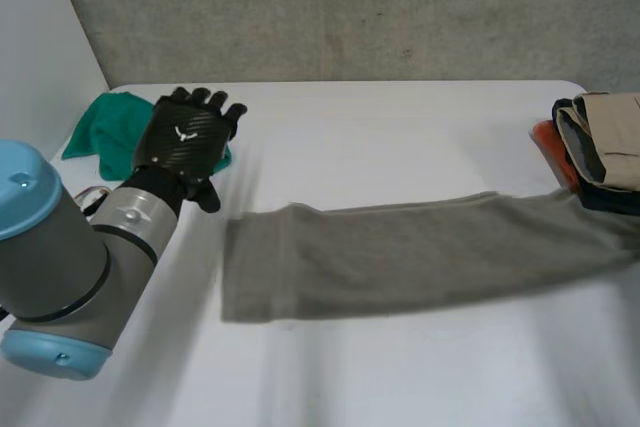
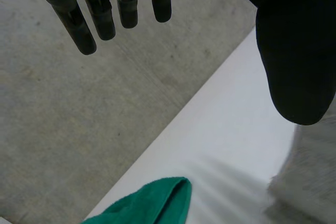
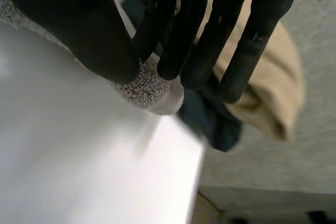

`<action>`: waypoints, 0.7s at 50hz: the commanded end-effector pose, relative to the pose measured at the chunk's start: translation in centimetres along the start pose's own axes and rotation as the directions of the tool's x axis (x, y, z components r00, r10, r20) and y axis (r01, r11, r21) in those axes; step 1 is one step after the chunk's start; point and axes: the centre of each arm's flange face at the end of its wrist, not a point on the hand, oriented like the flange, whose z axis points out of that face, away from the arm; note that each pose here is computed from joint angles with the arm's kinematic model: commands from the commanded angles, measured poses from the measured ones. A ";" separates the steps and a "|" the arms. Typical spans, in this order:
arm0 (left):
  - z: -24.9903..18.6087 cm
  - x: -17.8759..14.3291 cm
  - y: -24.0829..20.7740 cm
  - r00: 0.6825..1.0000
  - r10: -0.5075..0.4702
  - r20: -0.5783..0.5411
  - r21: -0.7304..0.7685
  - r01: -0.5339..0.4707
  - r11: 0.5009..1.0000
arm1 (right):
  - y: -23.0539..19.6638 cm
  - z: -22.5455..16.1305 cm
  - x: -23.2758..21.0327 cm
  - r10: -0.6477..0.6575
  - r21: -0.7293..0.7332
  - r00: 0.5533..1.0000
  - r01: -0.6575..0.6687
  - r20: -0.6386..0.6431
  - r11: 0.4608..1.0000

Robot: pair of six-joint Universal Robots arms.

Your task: Fold the laundry.

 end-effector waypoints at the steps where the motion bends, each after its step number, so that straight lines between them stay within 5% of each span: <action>1: -0.9 -0.6 -0.5 1.000 -0.011 0.013 0.005 0.011 1.000 | -8.7 -3.2 -5.5 -0.157 0.305 0.983 0.123 0.091 0.944; 5: -1.4 -0.9 -0.9 1.000 -0.014 0.024 0.014 0.014 1.000 | -13.6 -6.6 -9.5 -0.191 0.512 0.973 0.099 0.131 0.853; 8: -1.8 -1.4 -1.3 0.999 -0.015 0.038 0.025 0.014 1.000 | -16.8 -10.5 -13.7 -0.264 0.685 0.946 0.068 0.186 0.726; 9: -1.8 -1.5 -1.3 0.999 -0.015 0.043 0.023 0.014 1.000 | -18.0 -13.1 -16.3 -0.320 0.767 0.921 0.036 0.224 0.641; 12: -2.0 -1.7 -1.3 0.999 -0.016 0.048 0.024 0.015 1.000 | -17.9 -16.8 -21.5 -0.435 0.837 0.840 -0.039 0.324 0.546; 17: -2.3 -1.4 -1.2 0.999 -0.032 0.037 0.020 0.031 0.999 | -15.9 -20.3 -27.9 -0.572 0.853 0.703 -0.094 0.421 0.513; 20: -2.3 -1.2 -1.2 0.999 -0.039 0.032 0.022 0.039 0.999 | -15.5 -20.9 -28.6 -0.593 0.847 0.675 -0.092 0.440 0.524; 25: -2.1 -1.0 -1.8 0.997 -0.071 0.025 0.043 0.070 0.997 | -15.5 -19.9 -27.8 -0.518 0.791 0.719 -0.072 0.464 0.607; 29: -2.1 -0.3 -2.3 0.996 -0.085 0.003 0.063 0.085 0.994 | -16.4 -17.3 -22.9 -0.271 0.644 0.830 -0.132 0.487 0.753; 35: -2.6 2.8 -3.1 0.992 -0.087 -0.091 0.081 0.095 0.992 | -12.7 -13.8 -18.9 -0.031 0.370 0.817 -0.227 0.576 0.901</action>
